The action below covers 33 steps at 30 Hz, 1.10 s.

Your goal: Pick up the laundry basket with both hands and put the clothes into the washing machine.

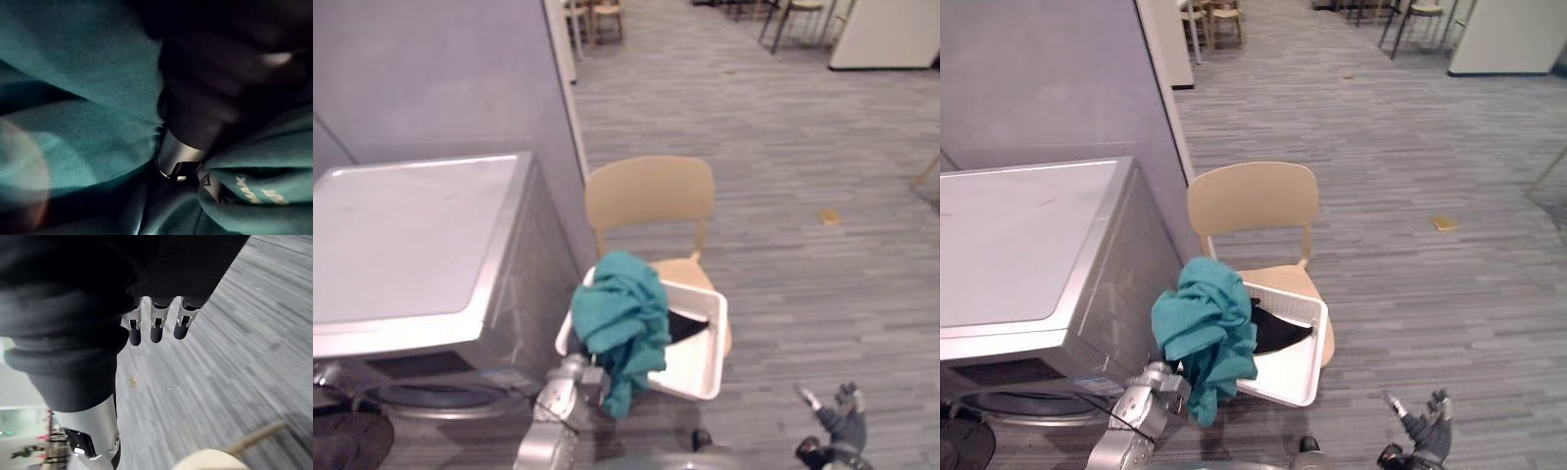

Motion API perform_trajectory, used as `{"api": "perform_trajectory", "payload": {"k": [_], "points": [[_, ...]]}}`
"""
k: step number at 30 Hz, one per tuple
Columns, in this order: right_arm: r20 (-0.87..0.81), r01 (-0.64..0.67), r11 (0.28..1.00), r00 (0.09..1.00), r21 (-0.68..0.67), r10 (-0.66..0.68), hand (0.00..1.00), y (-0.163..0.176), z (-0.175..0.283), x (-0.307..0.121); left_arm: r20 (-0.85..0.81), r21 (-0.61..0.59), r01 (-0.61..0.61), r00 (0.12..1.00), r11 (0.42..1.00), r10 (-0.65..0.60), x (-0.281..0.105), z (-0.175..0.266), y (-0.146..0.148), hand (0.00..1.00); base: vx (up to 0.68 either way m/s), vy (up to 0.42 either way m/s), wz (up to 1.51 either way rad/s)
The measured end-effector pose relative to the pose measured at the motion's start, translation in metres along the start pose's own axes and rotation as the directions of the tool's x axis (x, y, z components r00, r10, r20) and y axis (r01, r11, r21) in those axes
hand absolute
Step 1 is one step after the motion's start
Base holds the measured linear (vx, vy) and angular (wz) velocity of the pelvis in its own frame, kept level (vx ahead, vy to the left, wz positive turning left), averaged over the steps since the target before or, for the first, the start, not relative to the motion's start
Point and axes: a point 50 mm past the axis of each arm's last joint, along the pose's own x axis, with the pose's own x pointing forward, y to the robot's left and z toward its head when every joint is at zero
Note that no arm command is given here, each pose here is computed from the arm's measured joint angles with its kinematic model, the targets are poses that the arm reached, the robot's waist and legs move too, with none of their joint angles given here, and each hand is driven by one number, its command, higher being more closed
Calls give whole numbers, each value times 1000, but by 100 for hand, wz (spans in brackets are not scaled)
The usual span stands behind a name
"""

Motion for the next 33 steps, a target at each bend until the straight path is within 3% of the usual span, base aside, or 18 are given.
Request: {"api": "perform_trajectory", "payload": {"k": [3,6,10,21,25,30,33], "points": [[-207,2,1000,978,-9,-4,0,-5,-44,-5,-152,13,-118,981,993,118,-18,-34,26,100,-1,-19,37],[-434,33,999,900,-21,-39,0,-16,-92,-22,-287,60,-208,933,976,217,-40,-62,50,100,-9,-46,25],[-572,137,990,810,-35,-132,0,-39,-118,-34,-355,92,-297,882,951,310,-53,-77,69,100,-31,-24,21],[-589,82,996,804,-24,-80,0,-18,-117,-23,-374,86,-390,840,917,392,-57,-84,76,100,-37,-28,18],[-523,-53,998,852,-26,32,0,21,-92,6,-279,41,-385,882,922,381,-39,-61,73,100,-129,-185,155],[-397,-66,997,917,-47,42,0,29,-51,43,-235,17,-365,904,931,358,-33,-51,65,100,-129,-186,178],[-385,-72,997,921,-10,62,0,42,-48,44,-199,0,-347,919,938,340,-28,-43,58,100,-187,-65,132]]}}
